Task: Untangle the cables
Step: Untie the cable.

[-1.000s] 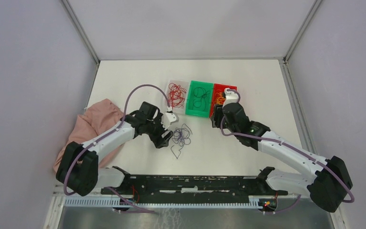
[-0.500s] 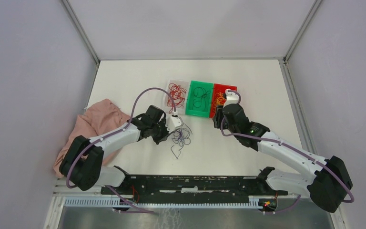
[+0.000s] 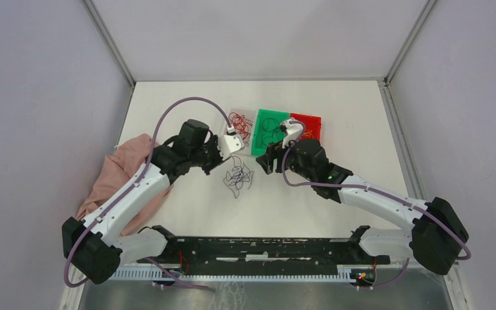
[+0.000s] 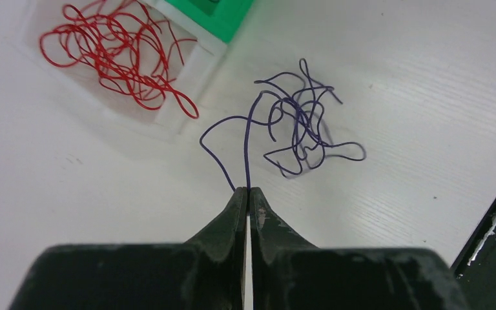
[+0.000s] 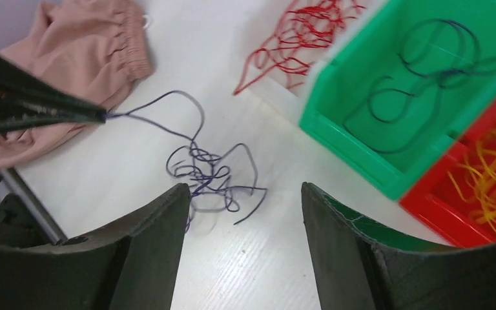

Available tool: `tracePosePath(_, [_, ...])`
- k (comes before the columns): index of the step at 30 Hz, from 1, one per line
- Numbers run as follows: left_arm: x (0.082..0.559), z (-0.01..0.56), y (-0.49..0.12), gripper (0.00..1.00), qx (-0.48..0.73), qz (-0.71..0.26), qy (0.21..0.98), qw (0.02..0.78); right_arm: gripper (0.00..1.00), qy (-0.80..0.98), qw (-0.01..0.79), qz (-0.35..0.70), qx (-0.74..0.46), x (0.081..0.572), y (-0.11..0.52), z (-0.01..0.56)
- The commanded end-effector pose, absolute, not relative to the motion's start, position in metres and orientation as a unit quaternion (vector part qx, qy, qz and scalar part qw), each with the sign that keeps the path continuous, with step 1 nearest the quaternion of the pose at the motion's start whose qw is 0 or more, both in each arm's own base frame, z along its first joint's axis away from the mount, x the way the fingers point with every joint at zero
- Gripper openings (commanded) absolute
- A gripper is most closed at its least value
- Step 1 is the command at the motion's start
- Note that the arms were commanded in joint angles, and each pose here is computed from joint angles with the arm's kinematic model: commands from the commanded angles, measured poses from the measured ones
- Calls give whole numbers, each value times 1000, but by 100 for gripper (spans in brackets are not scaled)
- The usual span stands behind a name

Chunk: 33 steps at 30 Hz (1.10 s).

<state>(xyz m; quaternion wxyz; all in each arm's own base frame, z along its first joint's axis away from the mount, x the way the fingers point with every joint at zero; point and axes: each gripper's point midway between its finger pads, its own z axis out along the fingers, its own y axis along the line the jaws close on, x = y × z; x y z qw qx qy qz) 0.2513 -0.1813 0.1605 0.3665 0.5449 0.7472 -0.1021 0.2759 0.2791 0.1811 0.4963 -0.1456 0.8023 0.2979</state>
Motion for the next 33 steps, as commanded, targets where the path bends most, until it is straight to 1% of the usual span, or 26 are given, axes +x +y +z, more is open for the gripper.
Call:
tracePosePath(1, [242, 205, -187, 8, 559, -125, 724, 385, 72, 705, 543, 383, -249, 262, 335, 235])
tracePosePath(3, [243, 216, -189, 8, 552, -131, 726, 389, 73, 679, 549, 400, -277, 253, 352, 241])
tracePosePath(7, [236, 228, -196, 7, 545, -161, 732, 376, 72, 664, 569, 390, -288, 255, 370, 244])
tracePosePath(12, [227, 239, -201, 7, 547, -186, 728, 369, 71, 667, 592, 372, -257, 274, 383, 241])
tracePosePath(16, [219, 253, -203, 5, 555, -201, 718, 368, 66, 676, 615, 346, -214, 295, 385, 238])
tracePosePath(20, [209, 269, -206, 5, 565, -221, 704, 369, 62, 674, 629, 338, -189, 306, 390, 236])
tracePosePath(26, [192, 300, -214, 3, 584, -259, 668, 381, 61, 697, 619, 323, -164, 314, 394, 206])
tracePosePath(33, [181, 339, -219, 3, 597, -283, 636, 398, 60, 731, 582, 323, -153, 309, 392, 156])
